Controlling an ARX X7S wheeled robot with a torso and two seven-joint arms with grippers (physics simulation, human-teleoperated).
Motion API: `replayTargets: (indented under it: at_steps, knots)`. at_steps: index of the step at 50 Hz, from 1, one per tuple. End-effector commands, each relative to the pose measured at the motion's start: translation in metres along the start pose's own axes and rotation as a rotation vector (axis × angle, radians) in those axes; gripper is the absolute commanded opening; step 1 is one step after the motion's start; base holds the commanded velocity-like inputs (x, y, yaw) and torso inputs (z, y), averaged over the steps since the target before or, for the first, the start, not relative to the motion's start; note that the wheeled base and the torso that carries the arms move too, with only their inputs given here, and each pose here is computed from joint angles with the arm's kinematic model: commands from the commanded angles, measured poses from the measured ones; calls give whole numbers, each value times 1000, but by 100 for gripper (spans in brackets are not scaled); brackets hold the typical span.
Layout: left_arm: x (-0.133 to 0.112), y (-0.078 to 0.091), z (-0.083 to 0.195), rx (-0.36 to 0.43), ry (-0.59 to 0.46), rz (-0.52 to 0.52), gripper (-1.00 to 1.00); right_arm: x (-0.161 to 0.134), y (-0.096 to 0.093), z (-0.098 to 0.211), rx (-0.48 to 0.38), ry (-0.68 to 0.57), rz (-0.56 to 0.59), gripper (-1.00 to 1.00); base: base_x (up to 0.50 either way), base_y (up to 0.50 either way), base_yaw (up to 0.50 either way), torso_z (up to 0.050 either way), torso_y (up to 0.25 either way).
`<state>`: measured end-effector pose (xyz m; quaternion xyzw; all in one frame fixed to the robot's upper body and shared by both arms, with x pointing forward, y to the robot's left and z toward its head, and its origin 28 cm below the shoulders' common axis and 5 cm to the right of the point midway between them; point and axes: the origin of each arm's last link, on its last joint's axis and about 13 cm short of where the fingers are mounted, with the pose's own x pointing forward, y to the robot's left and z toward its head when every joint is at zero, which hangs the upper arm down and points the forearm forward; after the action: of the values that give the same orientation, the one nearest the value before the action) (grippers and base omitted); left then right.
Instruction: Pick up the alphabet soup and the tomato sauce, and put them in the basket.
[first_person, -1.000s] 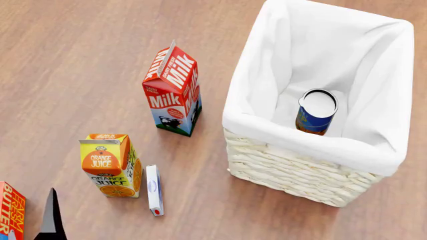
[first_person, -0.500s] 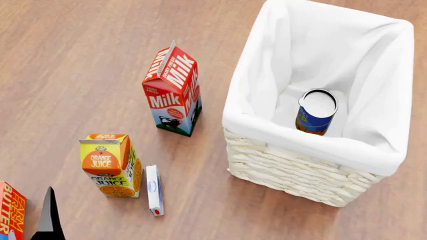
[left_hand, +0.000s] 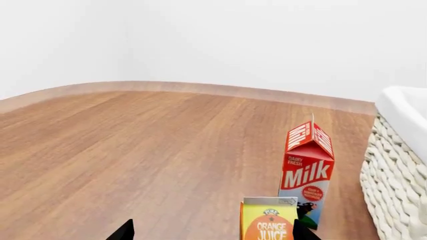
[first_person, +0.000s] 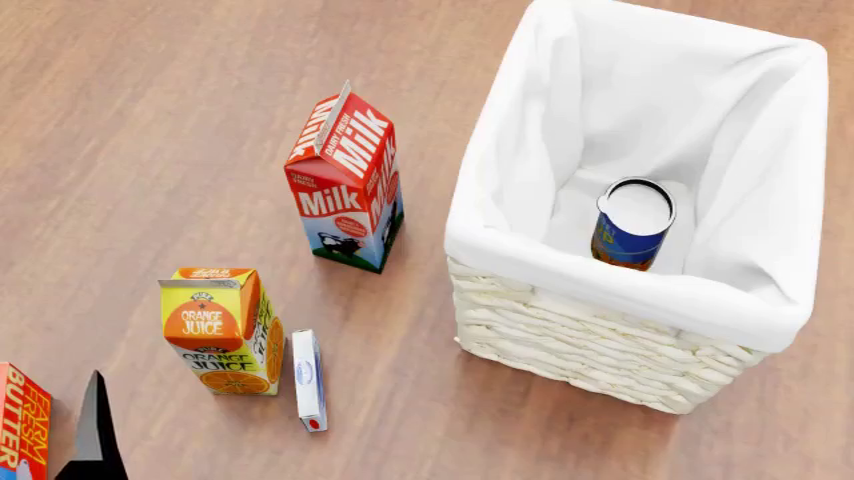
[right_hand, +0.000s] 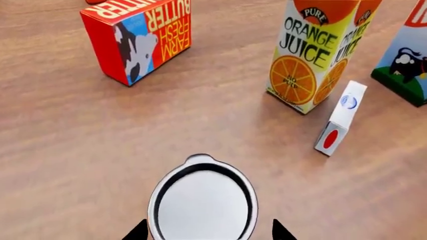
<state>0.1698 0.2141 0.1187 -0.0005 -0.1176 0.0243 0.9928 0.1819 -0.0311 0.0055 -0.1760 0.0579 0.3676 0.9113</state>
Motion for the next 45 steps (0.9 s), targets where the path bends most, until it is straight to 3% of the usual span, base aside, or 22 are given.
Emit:
replayTargets:
  at_steps: [1, 21, 33, 45]
  knots:
    - [2, 0, 1, -47, 1, -29, 100, 8, -1, 4, -17, -20, 17, -100, 0, 0, 0, 0, 0]
    - [3, 0, -2, -45, 7, -33, 100, -2, -7, 12, -16, -33, -22, -100, 0, 0, 0, 0, 0]
    - [2, 0, 0, -42, 5, -32, 100, -37, -24, 23, -30, -48, -130, -100, 0, 0, 0, 0, 0]
    - [2, -1, 0, -39, 6, -32, 100, -69, -32, 28, 10, -72, -257, -100, 0, 0, 0, 0, 0]
